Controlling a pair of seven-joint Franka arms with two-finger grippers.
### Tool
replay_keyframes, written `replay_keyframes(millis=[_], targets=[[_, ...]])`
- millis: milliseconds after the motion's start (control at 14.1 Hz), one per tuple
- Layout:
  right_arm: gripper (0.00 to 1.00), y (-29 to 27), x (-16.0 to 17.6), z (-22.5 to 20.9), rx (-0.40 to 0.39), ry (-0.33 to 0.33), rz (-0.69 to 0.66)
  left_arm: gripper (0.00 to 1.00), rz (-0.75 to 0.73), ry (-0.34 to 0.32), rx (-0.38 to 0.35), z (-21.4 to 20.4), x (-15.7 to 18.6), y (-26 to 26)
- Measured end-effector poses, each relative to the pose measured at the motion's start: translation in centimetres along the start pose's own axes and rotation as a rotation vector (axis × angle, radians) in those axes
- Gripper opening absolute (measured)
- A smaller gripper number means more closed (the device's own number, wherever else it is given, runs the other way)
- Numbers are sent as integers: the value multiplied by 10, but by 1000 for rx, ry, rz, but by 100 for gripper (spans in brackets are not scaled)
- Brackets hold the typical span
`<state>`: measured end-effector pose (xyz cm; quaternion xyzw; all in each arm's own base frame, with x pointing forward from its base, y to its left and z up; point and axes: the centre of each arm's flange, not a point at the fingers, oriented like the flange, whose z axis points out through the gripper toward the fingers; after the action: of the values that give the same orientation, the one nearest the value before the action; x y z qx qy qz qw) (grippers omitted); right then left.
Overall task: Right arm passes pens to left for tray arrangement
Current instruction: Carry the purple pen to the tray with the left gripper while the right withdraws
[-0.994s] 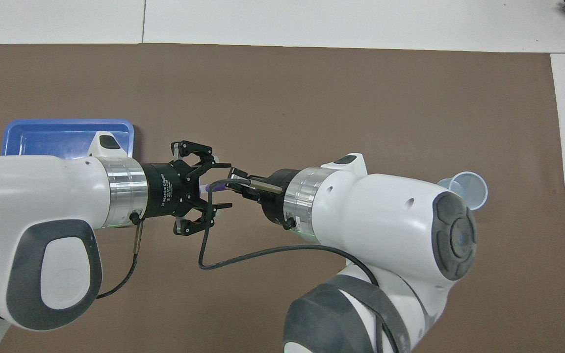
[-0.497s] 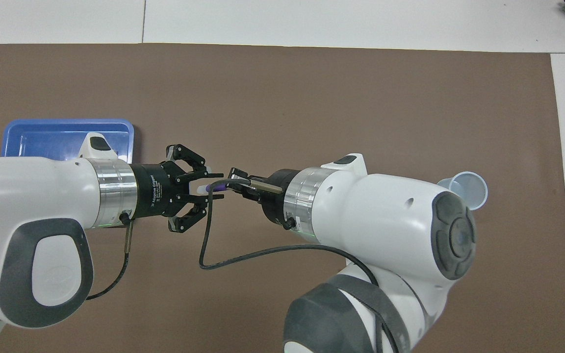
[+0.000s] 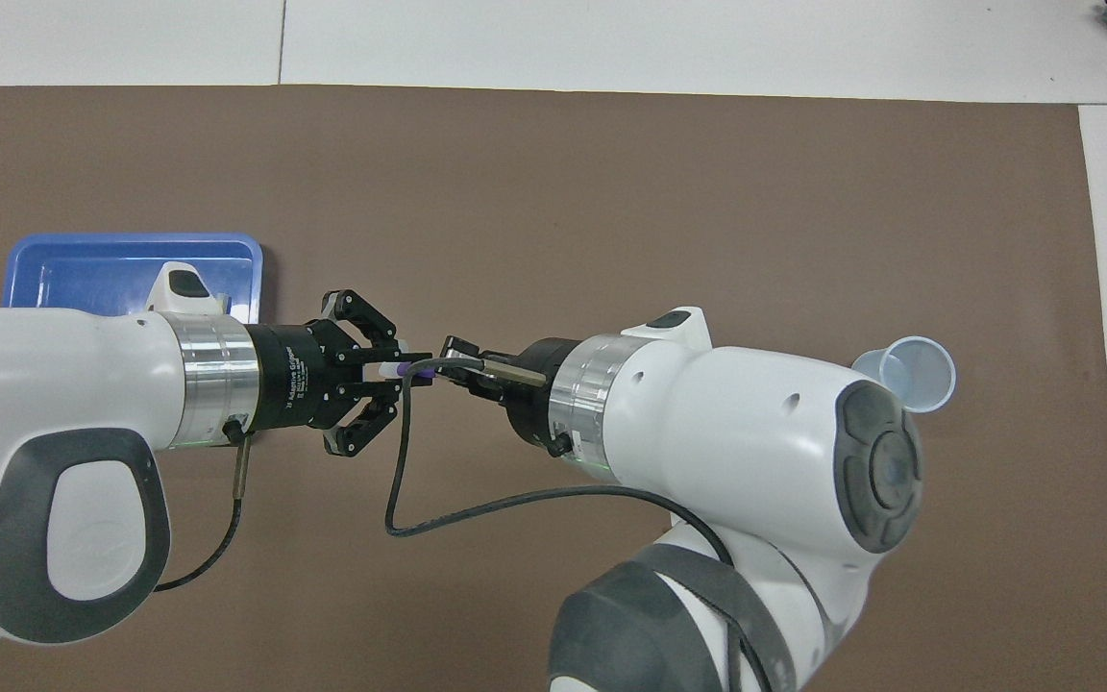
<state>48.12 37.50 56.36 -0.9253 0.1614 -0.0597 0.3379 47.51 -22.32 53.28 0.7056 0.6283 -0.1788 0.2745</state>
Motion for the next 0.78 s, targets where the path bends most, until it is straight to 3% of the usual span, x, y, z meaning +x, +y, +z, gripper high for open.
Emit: replay_keyframes(millis=[71, 213, 497, 639, 781], targets=[[19, 0, 0, 0, -1, -1, 0, 18, 4, 0, 2, 0, 0, 0], [36, 3, 6, -2, -1, 6, 10, 18, 18, -2, 24, 0, 1, -3], [81, 9, 11, -4, -30, -13, 14, 18, 75, -4, 57, -12, 22, -1], [100, 24, 20, -8, -120, -39, -30, 18, 157, -13, 90, -28, 46, 0], [100, 48, 35, -18, -247, -76, -116, 18, 283, 4, 135, -47, 71, 0]])
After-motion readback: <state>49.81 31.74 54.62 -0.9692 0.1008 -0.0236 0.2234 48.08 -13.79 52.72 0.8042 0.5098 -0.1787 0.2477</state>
